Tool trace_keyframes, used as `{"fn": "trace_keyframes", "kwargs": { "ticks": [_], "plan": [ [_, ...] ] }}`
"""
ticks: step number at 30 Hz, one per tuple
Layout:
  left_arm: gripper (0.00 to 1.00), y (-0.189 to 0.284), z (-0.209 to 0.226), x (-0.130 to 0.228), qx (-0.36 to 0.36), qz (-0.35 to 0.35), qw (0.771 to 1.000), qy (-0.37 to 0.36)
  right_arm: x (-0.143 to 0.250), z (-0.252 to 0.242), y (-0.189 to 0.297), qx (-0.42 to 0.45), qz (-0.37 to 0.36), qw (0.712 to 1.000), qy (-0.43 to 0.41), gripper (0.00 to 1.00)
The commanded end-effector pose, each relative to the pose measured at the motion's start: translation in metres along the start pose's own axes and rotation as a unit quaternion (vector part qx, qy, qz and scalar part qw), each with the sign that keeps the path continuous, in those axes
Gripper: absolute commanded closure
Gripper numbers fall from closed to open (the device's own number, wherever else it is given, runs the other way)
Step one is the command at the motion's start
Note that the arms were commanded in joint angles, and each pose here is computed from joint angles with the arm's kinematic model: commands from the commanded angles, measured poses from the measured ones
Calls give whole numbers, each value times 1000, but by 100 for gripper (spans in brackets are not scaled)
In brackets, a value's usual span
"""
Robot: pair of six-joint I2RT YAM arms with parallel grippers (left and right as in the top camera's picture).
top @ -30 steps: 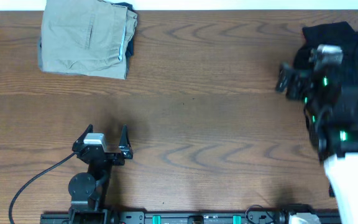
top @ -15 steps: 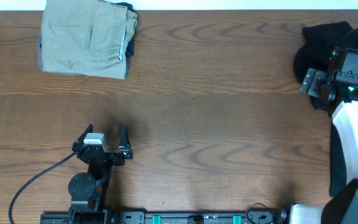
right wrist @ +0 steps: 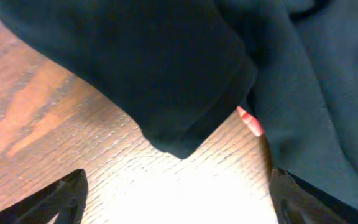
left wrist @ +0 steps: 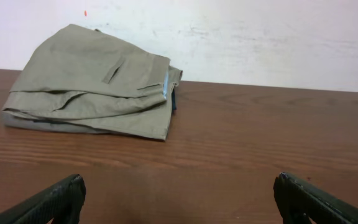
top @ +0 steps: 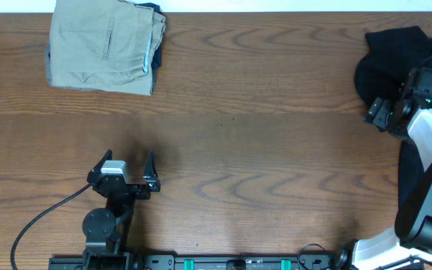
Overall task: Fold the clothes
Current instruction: 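Reach the right gripper into the black shirt pile and grasp it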
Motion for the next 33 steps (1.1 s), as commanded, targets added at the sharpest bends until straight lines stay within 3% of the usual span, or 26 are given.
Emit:
{"fn": "trace_keyframes", "kwargs": {
  "ticks": [1, 4, 14, 19, 33],
  "plan": [
    [2, -1, 3, 12, -3, 20, 1000, -3, -5, -3, -6, -11, 2, 1000, -19, 15],
    [2, -1, 3, 12, -3, 20, 1000, -3, -6, -7, -14, -9, 2, 1000, -25, 20],
    [2, -1, 3, 12, -3, 20, 1000, -3, -16, -7, -31, -10, -22, 999, -31, 15],
    [2, -1, 3, 12, -3, 20, 1000, -3, -20, -7, -33, -11, -33, 999, -33, 25],
    [2, -1, 3, 12, -3, 21, 1000, -3, -12, -7, -40, -11, -34, 999, -34, 25]
  ]
}}
Point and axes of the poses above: each gripper's point midway between its finger pads, its own y axis back along the fingers, its own z axis along the line the jaws close on, x = y × z, the point moved 7 cm from there along y, back along the fingers, and after that the axes turned 6 degrees about y, right-handed, at the moved point
